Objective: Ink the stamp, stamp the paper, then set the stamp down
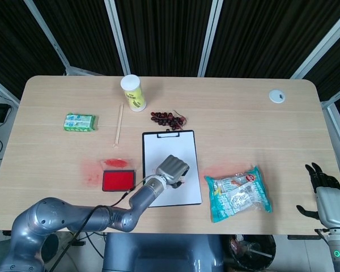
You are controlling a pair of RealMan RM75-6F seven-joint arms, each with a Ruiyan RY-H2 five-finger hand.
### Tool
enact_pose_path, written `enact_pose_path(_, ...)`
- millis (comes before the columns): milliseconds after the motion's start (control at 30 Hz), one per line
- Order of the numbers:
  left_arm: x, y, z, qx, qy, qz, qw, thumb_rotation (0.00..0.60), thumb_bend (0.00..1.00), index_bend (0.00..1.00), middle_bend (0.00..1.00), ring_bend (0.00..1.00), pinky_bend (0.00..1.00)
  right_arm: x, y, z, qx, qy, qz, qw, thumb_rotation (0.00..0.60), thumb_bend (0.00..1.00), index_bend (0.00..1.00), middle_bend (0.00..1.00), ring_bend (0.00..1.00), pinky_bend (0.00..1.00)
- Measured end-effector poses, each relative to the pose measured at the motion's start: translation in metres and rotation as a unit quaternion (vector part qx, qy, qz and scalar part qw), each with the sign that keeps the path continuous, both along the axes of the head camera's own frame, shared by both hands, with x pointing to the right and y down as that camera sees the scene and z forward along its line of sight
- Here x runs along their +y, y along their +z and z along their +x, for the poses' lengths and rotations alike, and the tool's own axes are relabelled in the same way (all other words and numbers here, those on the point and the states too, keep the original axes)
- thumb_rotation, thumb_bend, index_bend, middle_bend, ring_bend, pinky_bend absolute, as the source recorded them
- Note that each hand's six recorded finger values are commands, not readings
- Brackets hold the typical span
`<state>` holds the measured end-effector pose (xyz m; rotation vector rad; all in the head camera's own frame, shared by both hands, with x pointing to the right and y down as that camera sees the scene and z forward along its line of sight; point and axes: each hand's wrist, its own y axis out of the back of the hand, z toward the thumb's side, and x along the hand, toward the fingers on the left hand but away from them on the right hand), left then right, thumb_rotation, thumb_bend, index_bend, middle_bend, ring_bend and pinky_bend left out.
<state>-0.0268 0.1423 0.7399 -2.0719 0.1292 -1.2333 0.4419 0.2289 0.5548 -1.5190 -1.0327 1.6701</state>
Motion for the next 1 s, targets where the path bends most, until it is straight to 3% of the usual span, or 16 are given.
enact_pose_path(600, -0.003, -0.01, 0.002, 0.004, 0.004, 0.017, 0.9998, 0.6, 0.46, 0.61, 0.65, 0.53, 0.58, -0.001, 0.0, 0.001, 0.0, 0.003, 0.001, 1.0, 0.6, 0.0, 0.07, 0.06, 0.18, 0.19)
enact_pose_path(1000, -0.03, -0.062, -0.006, 0.042, -0.015, 0.042, 0.9982, 0.6, 0.46, 0.61, 0.65, 0.53, 0.58, 0.0, 0.001, 0.0, 0.003, 0.001, 0.0, 1.0, 0.6, 0.0, 0.07, 0.06, 0.18, 0.19)
